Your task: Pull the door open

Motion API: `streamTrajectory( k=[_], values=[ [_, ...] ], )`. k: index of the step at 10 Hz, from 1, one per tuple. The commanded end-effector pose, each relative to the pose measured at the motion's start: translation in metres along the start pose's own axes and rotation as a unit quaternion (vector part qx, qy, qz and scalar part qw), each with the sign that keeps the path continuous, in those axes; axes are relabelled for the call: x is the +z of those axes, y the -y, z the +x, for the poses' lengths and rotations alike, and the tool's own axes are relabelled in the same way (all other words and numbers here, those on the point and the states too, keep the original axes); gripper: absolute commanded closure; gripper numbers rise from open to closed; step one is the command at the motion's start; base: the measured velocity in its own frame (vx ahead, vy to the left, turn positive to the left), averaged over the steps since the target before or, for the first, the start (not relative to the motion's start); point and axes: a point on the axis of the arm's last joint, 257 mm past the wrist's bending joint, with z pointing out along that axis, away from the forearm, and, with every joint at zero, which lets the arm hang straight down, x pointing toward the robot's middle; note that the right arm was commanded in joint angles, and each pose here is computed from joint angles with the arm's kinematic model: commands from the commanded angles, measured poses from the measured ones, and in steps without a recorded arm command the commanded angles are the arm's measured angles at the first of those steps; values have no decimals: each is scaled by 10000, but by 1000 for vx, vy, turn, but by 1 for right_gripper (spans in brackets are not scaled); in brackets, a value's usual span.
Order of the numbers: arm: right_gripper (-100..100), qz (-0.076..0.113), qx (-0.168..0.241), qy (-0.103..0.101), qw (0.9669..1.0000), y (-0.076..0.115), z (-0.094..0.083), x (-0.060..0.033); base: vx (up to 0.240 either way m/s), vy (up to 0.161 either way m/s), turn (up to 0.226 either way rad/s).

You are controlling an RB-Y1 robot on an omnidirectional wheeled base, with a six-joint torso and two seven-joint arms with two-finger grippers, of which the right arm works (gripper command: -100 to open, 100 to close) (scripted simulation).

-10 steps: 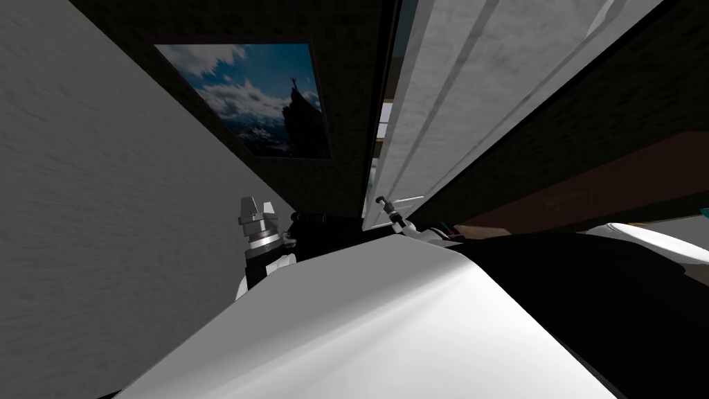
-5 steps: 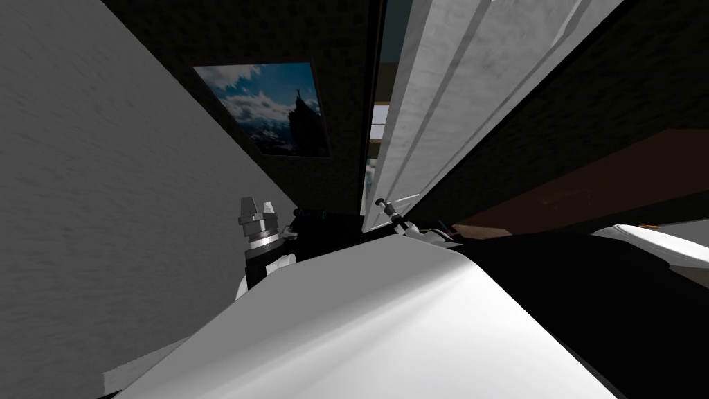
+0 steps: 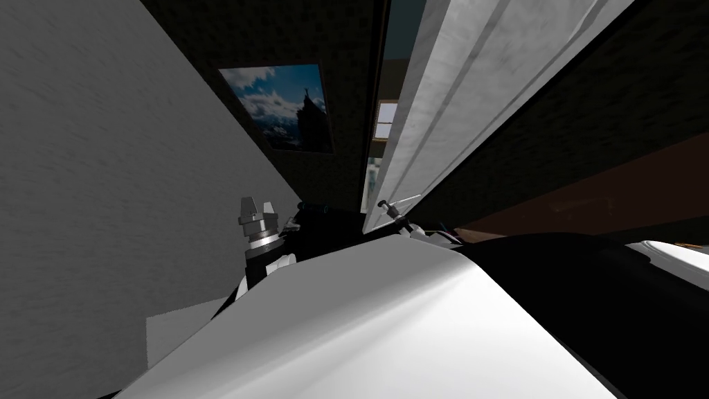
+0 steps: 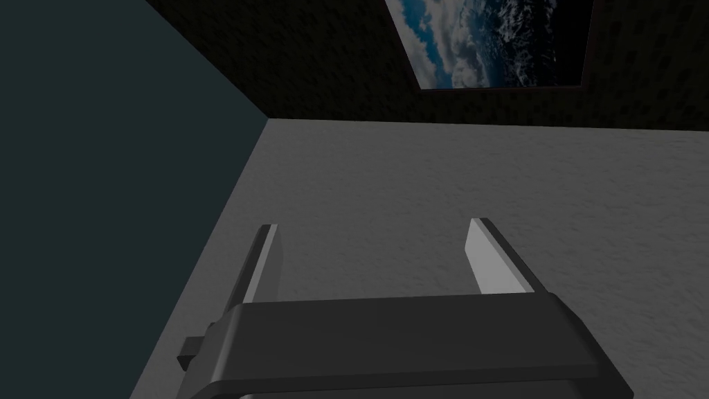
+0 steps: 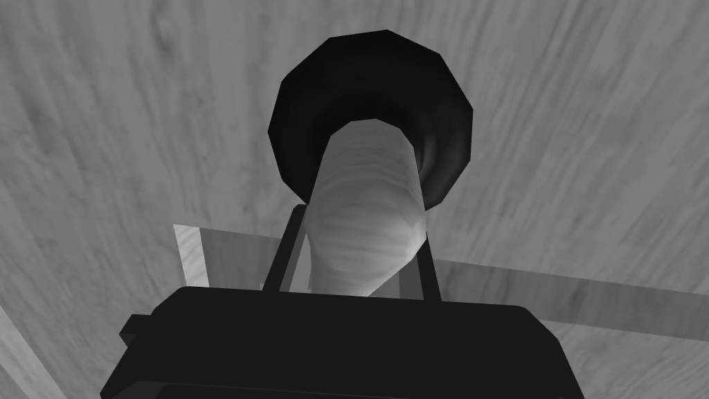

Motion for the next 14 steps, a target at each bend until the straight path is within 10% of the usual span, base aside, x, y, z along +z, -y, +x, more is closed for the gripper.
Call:
streamTrajectory(
  k=[1, 8, 14],
  values=[
    [100, -2, -16, -70, 10000, 4, -19, -97, -172, -76, 110],
    [100, -3, 4, -207, 9998, 6, -10, -242, -73, -39, 49],
    [100, -21, -4, -278, 9996, 9, -113, -587, -178, -94, 183]
  ],
)
